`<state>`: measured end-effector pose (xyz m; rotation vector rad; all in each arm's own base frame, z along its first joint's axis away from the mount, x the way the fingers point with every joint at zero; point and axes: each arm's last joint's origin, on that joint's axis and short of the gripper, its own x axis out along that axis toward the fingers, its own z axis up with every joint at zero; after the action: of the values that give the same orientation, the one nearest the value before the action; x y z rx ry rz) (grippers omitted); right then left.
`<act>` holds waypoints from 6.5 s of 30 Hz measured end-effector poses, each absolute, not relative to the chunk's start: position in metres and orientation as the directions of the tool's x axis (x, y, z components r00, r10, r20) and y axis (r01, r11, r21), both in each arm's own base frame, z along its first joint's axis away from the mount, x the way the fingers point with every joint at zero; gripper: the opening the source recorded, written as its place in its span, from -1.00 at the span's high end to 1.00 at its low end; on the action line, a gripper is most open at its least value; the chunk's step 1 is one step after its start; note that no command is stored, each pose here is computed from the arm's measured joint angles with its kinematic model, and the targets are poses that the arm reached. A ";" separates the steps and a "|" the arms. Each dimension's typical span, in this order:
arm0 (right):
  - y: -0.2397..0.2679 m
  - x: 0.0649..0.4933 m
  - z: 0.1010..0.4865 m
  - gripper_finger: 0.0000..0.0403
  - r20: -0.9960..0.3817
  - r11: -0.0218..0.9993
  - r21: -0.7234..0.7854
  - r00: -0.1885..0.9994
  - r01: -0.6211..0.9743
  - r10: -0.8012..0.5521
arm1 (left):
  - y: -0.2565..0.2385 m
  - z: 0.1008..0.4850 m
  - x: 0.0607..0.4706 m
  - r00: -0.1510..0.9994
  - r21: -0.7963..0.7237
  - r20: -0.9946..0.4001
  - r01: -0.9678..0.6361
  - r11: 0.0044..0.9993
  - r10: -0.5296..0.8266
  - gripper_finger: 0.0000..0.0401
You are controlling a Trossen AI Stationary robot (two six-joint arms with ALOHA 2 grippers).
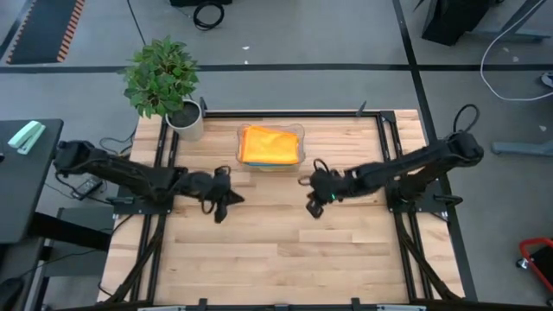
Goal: Fold microfiber towels
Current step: Return to Home Position
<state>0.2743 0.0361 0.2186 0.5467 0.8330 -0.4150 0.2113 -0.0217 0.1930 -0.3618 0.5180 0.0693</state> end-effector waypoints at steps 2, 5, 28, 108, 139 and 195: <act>0.054 0.271 0.219 0.99 -0.777 0.778 0.318 0.619 0.542 -0.114 | -0.035 0.197 0.206 0.873 -0.325 -0.485 -0.123 0.938 -0.053 0.96; 0.079 0.270 0.219 0.99 -0.749 0.775 0.373 0.658 0.510 -0.072 | -0.052 0.200 0.200 0.882 -0.317 -0.467 -0.093 0.944 -0.069 0.97; 0.008 0.270 0.302 0.99 -0.393 0.903 0.320 0.907 0.288 -0.150 | -0.013 0.283 0.180 0.958 -0.145 -0.239 -0.195 0.970 0.157 0.97; -0.011 0.121 0.139 0.99 -0.291 0.879 0.330 0.923 0.344 -0.252 | 0.002 0.167 0.098 0.971 -0.064 -0.166 -0.186 0.981 0.173 0.85; -0.011 0.121 0.139 0.99 -0.295 0.876 0.336 0.922 0.346 -0.251 | 0.003 0.168 0.098 0.974 -0.069 -0.143 -0.188 0.980 0.176 0.72; -0.011 0.121 0.139 0.99 -0.295 0.876 0.336 0.922 0.345 -0.251 | 0.003 0.169 0.098 0.974 -0.070 -0.141 -0.188 0.980 0.177 0.69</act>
<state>0.1207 -0.0114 0.1389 0.3937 0.2471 -0.3143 0.0985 0.0026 0.1687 -0.0827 0.1351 0.1842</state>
